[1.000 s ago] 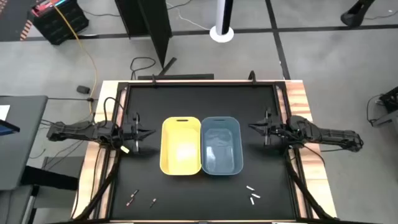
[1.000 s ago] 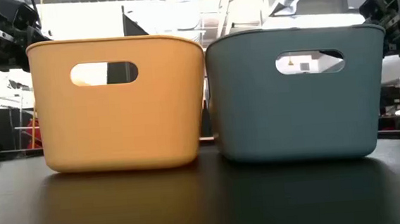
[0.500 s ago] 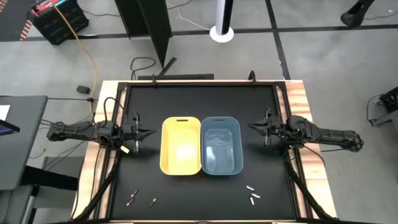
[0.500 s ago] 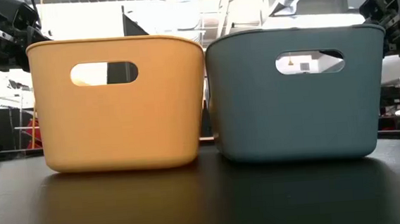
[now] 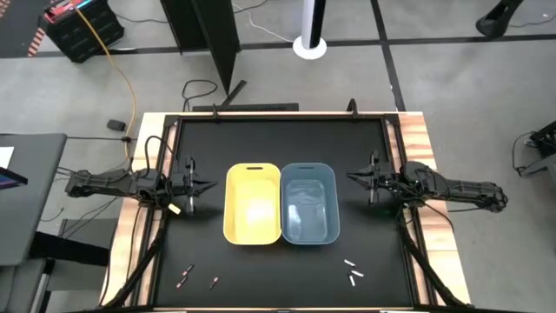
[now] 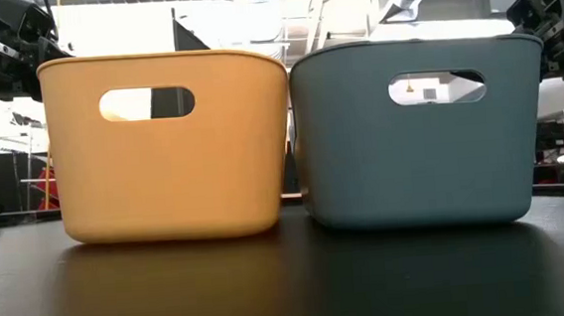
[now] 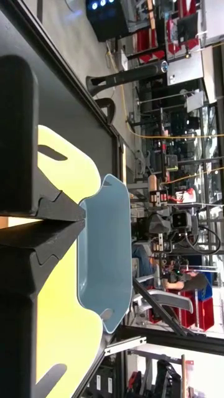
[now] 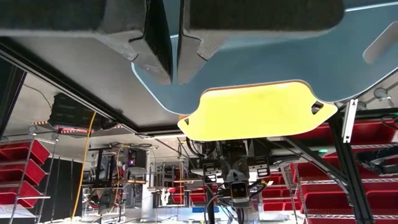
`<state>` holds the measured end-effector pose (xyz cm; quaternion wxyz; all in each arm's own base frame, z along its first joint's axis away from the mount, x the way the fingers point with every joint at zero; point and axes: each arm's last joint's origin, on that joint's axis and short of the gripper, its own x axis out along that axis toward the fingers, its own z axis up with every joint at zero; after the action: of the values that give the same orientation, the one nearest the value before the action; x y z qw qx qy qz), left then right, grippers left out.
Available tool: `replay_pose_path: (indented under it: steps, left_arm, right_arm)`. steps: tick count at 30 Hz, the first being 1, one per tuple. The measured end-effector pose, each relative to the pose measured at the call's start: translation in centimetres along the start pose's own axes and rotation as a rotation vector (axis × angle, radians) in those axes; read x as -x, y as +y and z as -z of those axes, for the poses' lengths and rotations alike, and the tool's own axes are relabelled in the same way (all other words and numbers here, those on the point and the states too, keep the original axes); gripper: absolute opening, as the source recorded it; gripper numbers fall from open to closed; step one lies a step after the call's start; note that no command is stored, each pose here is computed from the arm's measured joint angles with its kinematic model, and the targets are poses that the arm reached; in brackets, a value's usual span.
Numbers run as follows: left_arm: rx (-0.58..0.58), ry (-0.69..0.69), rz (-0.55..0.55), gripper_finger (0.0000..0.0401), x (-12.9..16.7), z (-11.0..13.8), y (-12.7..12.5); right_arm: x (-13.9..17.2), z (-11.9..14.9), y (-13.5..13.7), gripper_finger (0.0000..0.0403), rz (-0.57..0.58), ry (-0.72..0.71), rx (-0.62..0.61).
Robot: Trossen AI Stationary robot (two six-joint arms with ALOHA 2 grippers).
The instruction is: Sort batteries
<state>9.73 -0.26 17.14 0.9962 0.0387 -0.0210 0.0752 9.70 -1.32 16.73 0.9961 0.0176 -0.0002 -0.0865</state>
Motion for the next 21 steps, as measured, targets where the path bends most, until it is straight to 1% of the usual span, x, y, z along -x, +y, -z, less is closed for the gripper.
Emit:
replay_pose_path:
  steps: [4, 6, 7, 9, 11, 12, 13, 17, 19, 21]
  left_arm:
    - [0.002, -0.01, -0.004, 0.0, 0.0, -0.1, 0.0]
    - [0.012, -0.054, -0.013, 0.0, 0.0, -0.5, 0.1]
    - [0.041, -0.086, -0.015, 0.0, 0.0, -0.9, 0.1]
    - [0.144, -0.108, -0.003, 0.0, 0.1, -1.3, 0.1]
    - [0.244, -0.124, 0.052, 0.0, 0.2, -1.8, 0.0]
    - [0.286, -0.142, 0.096, 0.0, 0.2, -2.0, 0.0]
    - [0.31, -0.157, 0.164, 0.0, 0.3, -2.4, -0.2]
    - [0.291, -0.258, 0.54, 0.0, 0.9, -3.8, -1.1]
    - [0.329, -0.282, 0.647, 0.0, 1.2, -4.2, -1.4]
    - [0.343, -0.255, 0.696, 0.0, 1.2, -4.3, -1.7]
  right_arm:
    - [0.0, 0.0, 0.0, 0.0043, 0.0, 0.0, 0.0]
    - [0.0, 0.0, 0.0, 0.0043, 0.0, 0.0, 0.0]
    - [0.0, 0.0, 0.0, 0.0043, 0.0, -0.001, 0.0]
    - [0.0, 0.0, 0.0, 0.0043, 0.0, 0.0, 0.0]
    - [0.0, 0.0, 0.0, 0.0043, 0.0, 0.0, 0.0]
    - [0.0, 0.0, 0.0, 0.0043, 0.0, 0.0, 0.0]
    - [0.0, 0.0, 0.0, 0.0043, 0.0, 0.0, 0.0]
    - [0.0, 0.0, 0.0, 0.0043, 0.0, 0.0, 0.0]
    - [0.0, 0.0, 0.0, 0.0043, 0.0, 0.0, 0.0]
    - [0.0, 0.0, 0.0, 0.0043, 0.0, 0.0, 0.0]
